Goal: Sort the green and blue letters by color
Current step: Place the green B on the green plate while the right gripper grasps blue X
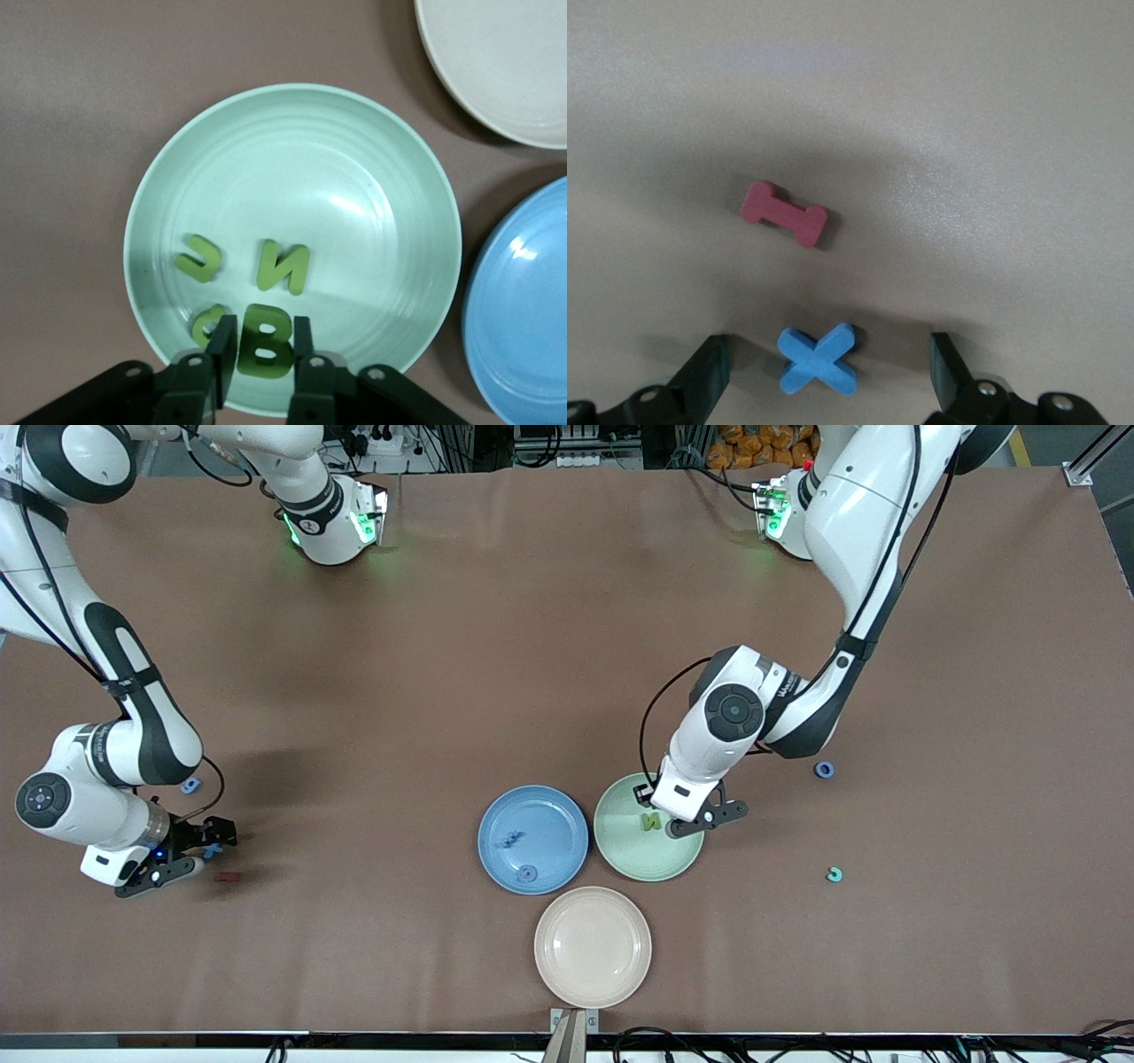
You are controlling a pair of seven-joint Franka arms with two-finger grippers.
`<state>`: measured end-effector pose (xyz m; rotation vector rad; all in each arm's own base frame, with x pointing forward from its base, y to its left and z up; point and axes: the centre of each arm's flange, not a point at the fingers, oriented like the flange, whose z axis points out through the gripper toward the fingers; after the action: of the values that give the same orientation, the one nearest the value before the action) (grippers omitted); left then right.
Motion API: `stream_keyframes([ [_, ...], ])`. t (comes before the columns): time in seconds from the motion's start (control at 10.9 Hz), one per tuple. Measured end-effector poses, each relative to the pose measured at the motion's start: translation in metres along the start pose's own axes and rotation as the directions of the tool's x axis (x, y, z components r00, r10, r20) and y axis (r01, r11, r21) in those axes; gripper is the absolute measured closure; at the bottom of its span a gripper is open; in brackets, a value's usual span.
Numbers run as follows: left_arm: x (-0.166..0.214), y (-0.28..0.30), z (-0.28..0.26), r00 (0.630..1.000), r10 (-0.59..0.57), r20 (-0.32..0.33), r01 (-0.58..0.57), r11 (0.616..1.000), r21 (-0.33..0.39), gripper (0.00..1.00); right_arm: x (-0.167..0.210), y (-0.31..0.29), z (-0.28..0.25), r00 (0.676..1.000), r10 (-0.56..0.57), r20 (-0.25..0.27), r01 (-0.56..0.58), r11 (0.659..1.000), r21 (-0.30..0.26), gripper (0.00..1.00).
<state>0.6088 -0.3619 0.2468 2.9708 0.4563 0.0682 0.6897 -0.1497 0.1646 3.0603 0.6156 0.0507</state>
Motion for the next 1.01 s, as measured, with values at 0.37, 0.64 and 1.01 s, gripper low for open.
stream_keyframes([
  [0.37,0.016,-0.005,-0.006,1.000,-0.002,-0.031,0.002,1.000,0.002,0.20,0.000,-0.001,0.000,1.000,-0.001,0.003,0.001,1.000,0.003,0.00],
  [0.64,0.043,-0.029,-0.013,0.998,0.026,-0.049,-0.025,1.000,0.012,0.00,0.002,-0.002,-0.003,1.000,-0.007,-0.001,0.007,1.000,0.001,0.20],
  [1.01,0.096,-0.101,-0.015,0.992,0.121,-0.039,-0.119,0.992,0.049,0.00,0.001,0.002,-0.011,1.000,-0.010,-0.014,0.010,1.000,0.011,0.66],
])
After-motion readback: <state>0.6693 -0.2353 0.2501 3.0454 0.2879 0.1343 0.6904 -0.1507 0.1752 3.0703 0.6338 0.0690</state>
